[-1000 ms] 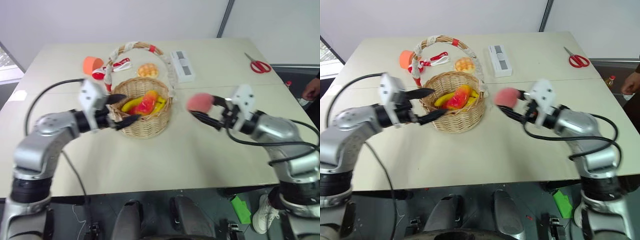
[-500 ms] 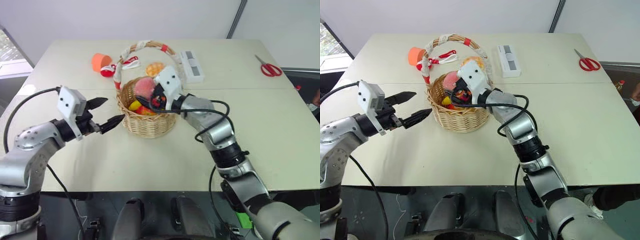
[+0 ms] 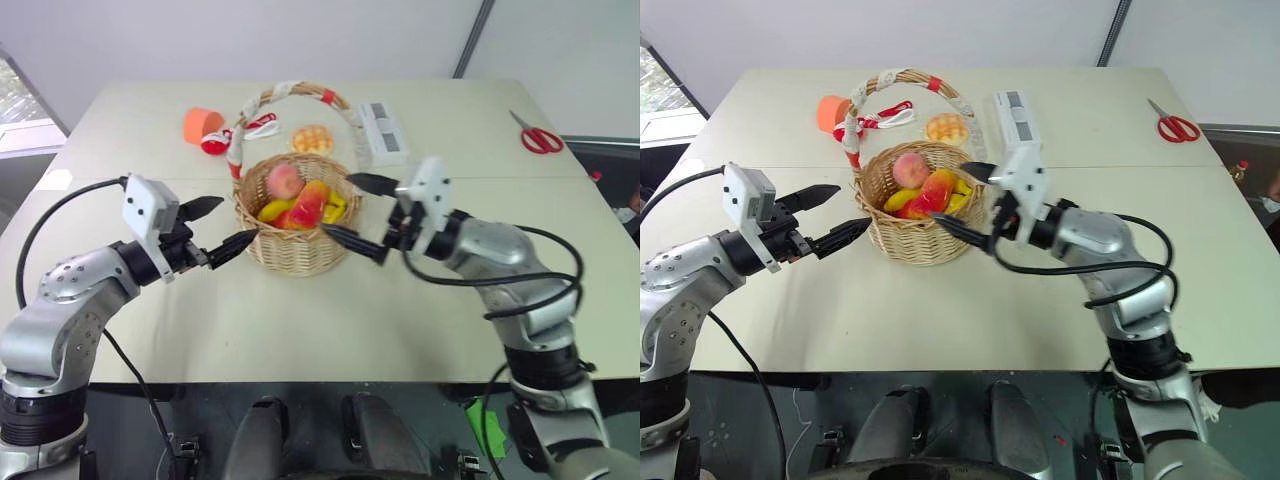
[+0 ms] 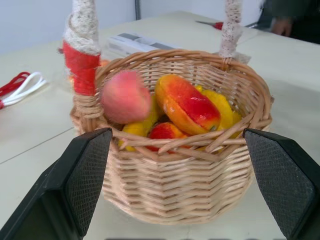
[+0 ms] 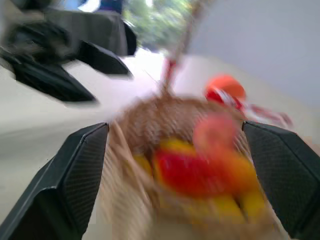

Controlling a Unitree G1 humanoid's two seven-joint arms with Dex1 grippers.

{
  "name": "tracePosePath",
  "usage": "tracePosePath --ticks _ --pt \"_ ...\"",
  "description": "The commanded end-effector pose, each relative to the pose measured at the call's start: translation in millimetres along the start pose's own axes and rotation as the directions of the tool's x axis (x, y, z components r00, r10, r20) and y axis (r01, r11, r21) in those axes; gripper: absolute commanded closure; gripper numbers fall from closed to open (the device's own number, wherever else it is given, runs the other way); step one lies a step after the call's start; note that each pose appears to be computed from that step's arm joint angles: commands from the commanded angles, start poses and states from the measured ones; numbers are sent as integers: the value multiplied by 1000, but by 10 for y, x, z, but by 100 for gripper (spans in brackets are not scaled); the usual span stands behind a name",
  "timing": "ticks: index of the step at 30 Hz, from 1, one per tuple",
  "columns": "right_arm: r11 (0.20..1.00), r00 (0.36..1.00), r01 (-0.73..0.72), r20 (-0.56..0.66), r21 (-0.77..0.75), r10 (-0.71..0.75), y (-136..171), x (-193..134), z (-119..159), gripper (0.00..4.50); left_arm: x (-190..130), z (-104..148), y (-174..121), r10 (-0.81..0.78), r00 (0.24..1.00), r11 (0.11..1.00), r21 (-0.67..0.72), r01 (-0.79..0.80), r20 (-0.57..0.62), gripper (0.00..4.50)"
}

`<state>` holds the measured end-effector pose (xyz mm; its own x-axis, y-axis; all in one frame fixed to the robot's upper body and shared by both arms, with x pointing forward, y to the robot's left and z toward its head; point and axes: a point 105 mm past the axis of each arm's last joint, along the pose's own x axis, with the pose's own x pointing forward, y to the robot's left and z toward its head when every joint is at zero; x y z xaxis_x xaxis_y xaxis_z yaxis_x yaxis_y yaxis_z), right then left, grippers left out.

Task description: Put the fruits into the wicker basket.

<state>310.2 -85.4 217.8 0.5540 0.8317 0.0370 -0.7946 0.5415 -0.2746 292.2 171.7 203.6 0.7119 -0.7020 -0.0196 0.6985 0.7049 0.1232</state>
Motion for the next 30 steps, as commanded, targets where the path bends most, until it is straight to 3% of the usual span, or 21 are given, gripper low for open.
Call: tracePosePath --ticks 1,5,8,9,12,17,18,24,27,30 --pt "994 993 111 28 20 -111 -171 -16 15 5 48 116 -58 -39 998 999 9 38 49 0" --pt "960 962 268 20 81 -271 -433 194 -130 5 149 186 -129 -80 992 997 -6 81 100 0" --pt "947 953 296 24 129 -301 -516 435 -195 5 217 195 -189 -100 989 995 -13 102 113 0" --pt "947 954 292 29 134 -299 -520 487 -204 29 228 187 -198 -102 989 995 -13 104 111 0" --pt "946 955 286 35 150 -295 -526 585 -249 126 253 174 -242 -105 988 994 -20 108 115 0" --pt "942 950 290 69 165 -305 -534 554 -208 399 229 139 -279 -90 989 995 -36 95 119 0" --pt "942 949 293 74 164 -308 -537 540 -196 432 225 134 -286 -89 989 995 -37 94 118 0" --pt "900 888 428 144 85 -437 -759 112 34 430 261 141 -310 -101 986 993 -49 108 130 0" --pt "780 772 625 127 31 -623 -1129 -402 51 430 331 138 -307 -120 983 990 -52 128 135 0" --pt "689 686 725 100 -2 -721 -1321 -698 7 430 369 143 -293 -128 981 989 -54 136 143 0"
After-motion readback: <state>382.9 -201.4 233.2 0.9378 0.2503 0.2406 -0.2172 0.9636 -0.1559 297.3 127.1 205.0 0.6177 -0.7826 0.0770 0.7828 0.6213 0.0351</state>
